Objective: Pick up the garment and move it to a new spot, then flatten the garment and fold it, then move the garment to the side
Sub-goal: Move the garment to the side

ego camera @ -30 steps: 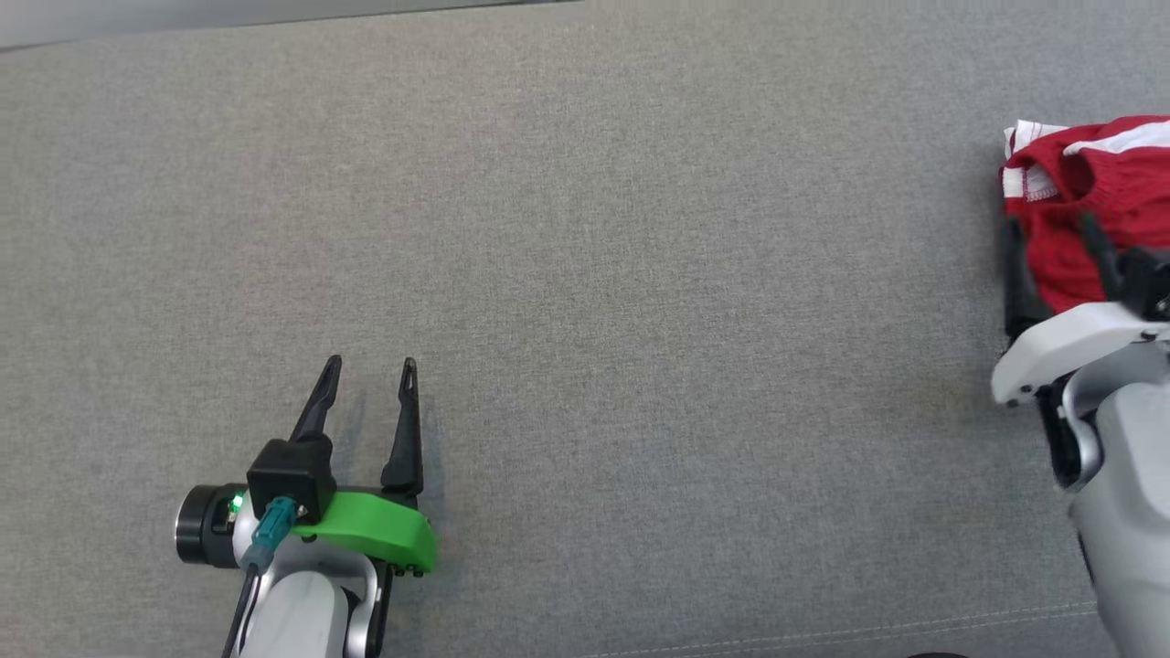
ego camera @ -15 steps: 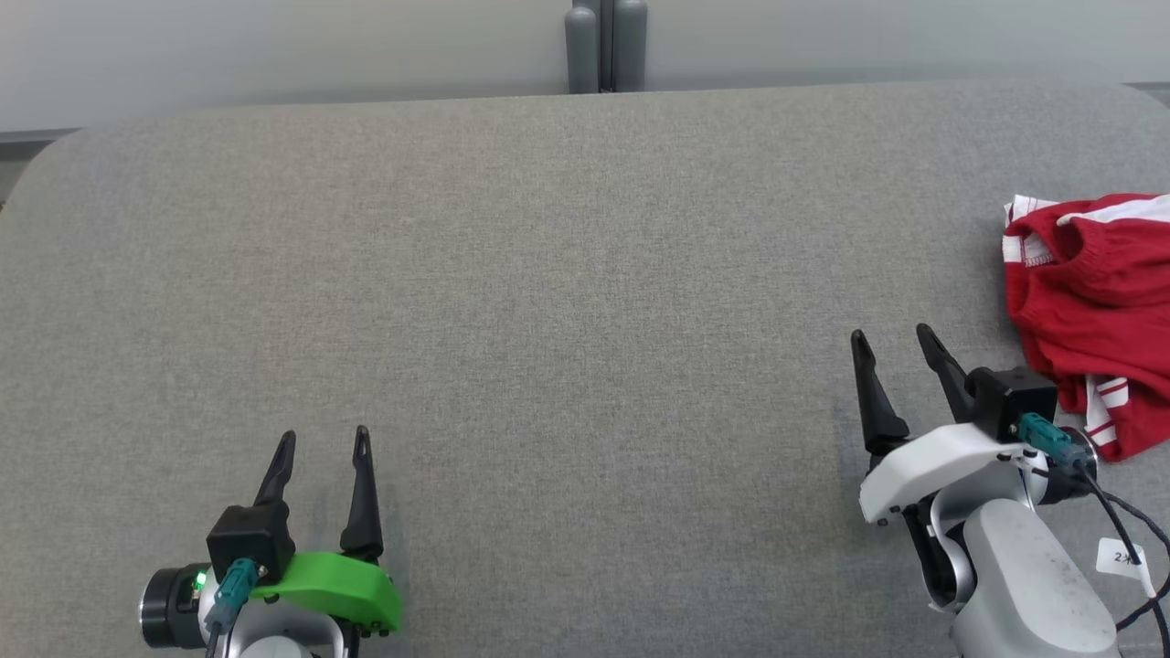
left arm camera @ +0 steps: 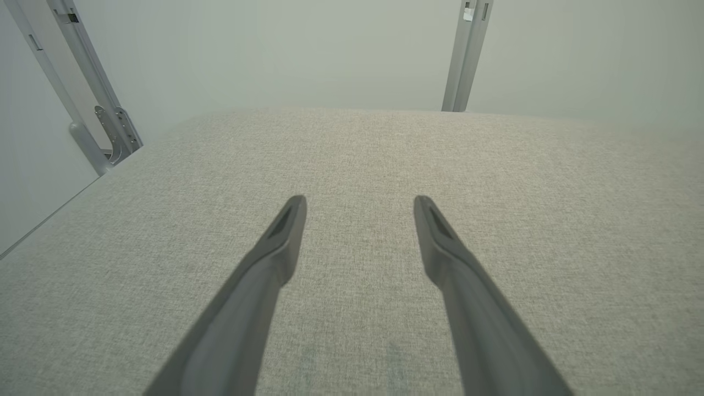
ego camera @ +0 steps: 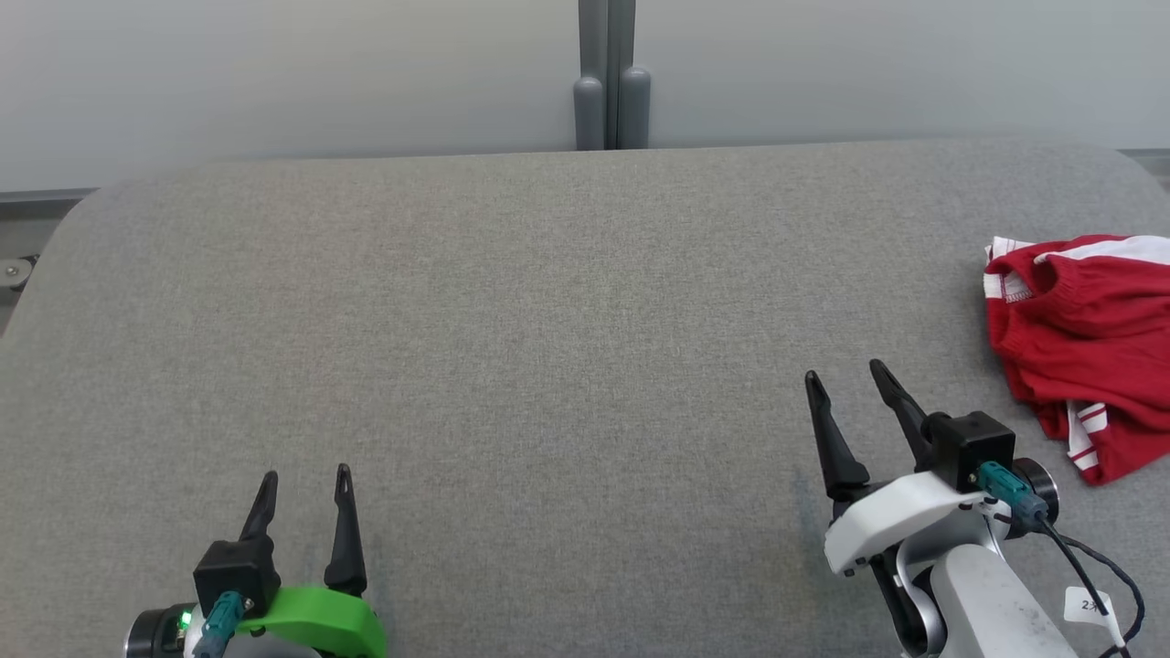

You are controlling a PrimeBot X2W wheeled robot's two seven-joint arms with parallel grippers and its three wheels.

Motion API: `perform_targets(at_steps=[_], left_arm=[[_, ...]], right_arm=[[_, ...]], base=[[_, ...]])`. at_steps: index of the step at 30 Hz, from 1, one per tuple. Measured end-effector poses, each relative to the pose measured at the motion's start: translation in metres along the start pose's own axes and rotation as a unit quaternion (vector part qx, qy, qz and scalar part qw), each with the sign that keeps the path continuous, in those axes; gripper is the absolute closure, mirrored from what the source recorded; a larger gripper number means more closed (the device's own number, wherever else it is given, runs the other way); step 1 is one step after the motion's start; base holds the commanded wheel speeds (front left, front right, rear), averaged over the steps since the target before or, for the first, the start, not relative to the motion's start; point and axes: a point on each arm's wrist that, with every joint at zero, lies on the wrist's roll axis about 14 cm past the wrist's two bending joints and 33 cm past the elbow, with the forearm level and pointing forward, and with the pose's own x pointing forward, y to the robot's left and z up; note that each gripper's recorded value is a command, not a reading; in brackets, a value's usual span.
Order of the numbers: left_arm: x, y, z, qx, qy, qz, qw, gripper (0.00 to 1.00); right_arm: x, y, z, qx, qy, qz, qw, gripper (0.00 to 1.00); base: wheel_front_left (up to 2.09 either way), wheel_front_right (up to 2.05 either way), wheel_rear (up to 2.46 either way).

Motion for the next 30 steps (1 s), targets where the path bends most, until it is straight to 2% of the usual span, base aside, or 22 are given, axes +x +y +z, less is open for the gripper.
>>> perform_targets(at_steps=[16, 30], left_arm=[[-0.005, -0.004, 0.003, -0.013, -0.006, -0.006, 1.000, 0.00], [-0.004, -0.004, 0.003, -0.019, -0.006, -0.010, 1.000, 0.00]], right_arm=[[-0.017, -0.008, 0.009, -0.030, -0.012, -0.019, 0.999, 0.00], [-0.019, -0.007, 0.006, -0.023, -0.009, -0.017, 1.000, 0.00]], base=[[0.00, 0.00, 0.00], [0.00, 0.00, 0.00]])
